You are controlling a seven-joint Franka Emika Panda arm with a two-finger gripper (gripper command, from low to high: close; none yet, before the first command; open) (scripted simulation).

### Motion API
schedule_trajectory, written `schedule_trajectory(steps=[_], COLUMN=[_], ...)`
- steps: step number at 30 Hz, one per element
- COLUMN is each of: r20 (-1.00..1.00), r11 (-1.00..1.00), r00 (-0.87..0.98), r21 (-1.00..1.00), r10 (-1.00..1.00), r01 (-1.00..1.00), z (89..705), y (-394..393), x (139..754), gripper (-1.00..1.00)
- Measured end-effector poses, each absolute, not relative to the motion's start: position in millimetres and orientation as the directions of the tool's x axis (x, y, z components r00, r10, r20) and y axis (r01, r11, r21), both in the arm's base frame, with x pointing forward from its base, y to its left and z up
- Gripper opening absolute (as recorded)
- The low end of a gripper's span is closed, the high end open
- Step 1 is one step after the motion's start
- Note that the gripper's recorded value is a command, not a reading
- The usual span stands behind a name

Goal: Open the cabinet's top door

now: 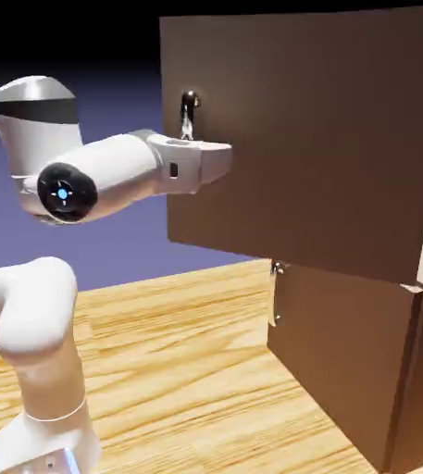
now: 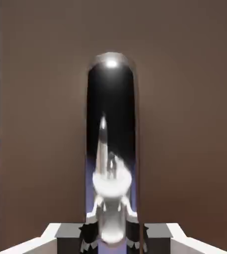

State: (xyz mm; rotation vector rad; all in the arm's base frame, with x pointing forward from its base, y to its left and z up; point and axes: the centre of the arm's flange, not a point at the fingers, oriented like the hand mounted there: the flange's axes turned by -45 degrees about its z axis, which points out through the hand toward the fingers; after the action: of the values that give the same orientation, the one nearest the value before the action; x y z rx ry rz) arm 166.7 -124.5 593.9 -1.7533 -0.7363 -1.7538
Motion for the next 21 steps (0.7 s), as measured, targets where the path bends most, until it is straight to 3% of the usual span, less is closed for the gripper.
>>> schedule_trajectory(steps=[21], r20=[1.0], r11=[-0.24], r00=[0.0], r21=[0.0], r10=[0.0], r01=[0.971], z=[594], y=[-332], x=[139], gripper=[-1.0])
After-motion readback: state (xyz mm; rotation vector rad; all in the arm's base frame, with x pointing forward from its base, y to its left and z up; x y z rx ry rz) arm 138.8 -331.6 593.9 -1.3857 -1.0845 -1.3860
